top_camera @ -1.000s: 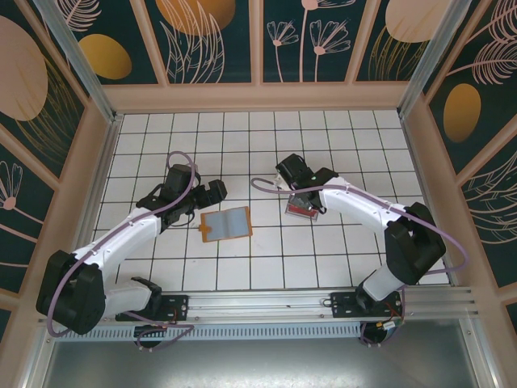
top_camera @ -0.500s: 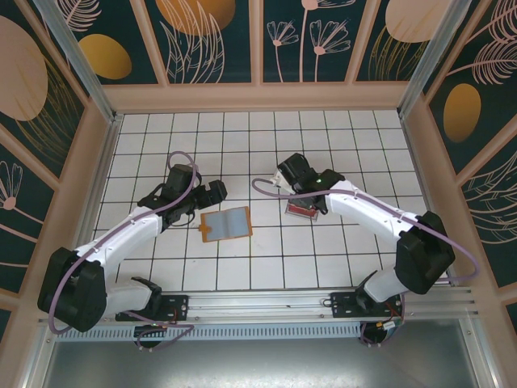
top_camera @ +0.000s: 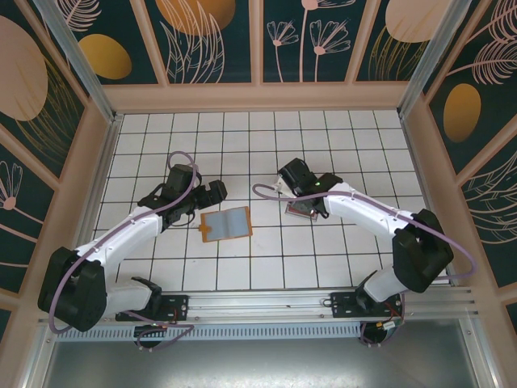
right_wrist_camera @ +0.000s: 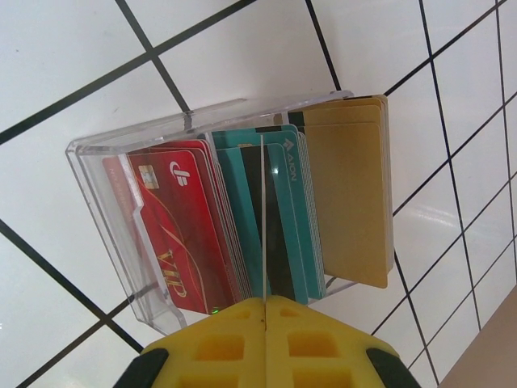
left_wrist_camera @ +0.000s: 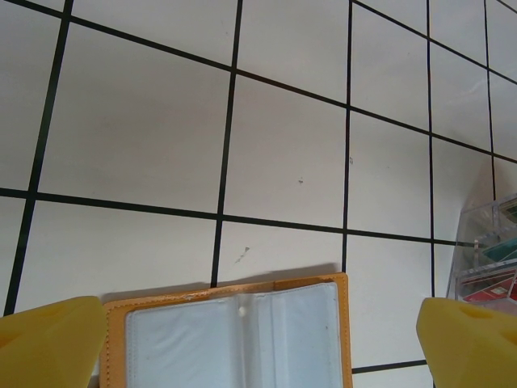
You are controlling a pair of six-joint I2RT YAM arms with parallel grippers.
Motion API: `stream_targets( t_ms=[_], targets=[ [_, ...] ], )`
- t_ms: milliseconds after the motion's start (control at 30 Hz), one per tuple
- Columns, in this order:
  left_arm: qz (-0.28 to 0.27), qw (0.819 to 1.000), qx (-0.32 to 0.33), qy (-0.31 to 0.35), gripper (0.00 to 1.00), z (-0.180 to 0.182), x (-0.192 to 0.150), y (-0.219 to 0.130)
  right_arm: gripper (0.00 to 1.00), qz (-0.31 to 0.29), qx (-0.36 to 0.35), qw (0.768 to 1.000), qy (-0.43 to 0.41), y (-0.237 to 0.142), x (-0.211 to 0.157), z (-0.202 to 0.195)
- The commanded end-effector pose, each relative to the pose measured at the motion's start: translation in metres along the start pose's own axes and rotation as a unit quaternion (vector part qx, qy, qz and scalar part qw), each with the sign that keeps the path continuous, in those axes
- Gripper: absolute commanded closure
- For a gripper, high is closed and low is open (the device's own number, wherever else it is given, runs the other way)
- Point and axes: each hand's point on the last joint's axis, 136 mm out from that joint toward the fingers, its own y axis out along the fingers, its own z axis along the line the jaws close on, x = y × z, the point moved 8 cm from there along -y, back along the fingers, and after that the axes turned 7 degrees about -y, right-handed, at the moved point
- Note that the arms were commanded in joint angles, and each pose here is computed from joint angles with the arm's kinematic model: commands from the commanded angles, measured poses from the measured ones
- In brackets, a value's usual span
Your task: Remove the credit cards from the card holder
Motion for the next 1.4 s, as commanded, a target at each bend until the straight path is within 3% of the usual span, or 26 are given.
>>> stream_targets(
  t_ms=[0,267,467,533,800,1000,1200,1367],
  targets=[
    [-0.011,1.000,-0.005,0.010,0.02,-0.006,0.007,0.000,1.00,0.003,0.005,1.000,-0.005,0.010,-0.001,0.003],
    [-0.013,1.000,-0.004,0.011,0.01,-0.006,0.008,0.000,1.00,0.012,-0.018,1.000,0.002,0.017,0.000,-0.003],
    [-0.011,1.000,-0.003,0.011,0.01,-0.006,0.008,0.000,0.89,0.027,-0.051,0.998,0.028,0.024,-0.006,-0.018],
    [-0.013,1.000,-0.003,0.011,0.02,-0.006,0.008,0.000,0.77,0.028,-0.057,0.997,0.039,0.023,-0.006,-0.022],
    [-0.011,1.000,-0.004,0.012,0.02,-0.006,0.008,0.001,0.72,0.028,-0.060,0.997,0.043,0.023,-0.007,-0.024],
    [-0.013,1.000,-0.002,0.011,0.01,-0.006,0.009,0.001,0.66,0.016,-0.072,0.992,0.099,0.016,-0.003,-0.038],
    [-0.025,1.000,0.011,0.010,0.02,-0.007,0.013,-0.003,0.62,-0.012,-0.110,0.970,0.215,0.004,-0.004,-0.063],
    [-0.064,0.997,0.033,0.007,0.02,-0.007,0.024,-0.013,0.55,-0.085,-0.145,0.930,0.327,-0.023,-0.007,-0.079]
  ],
)
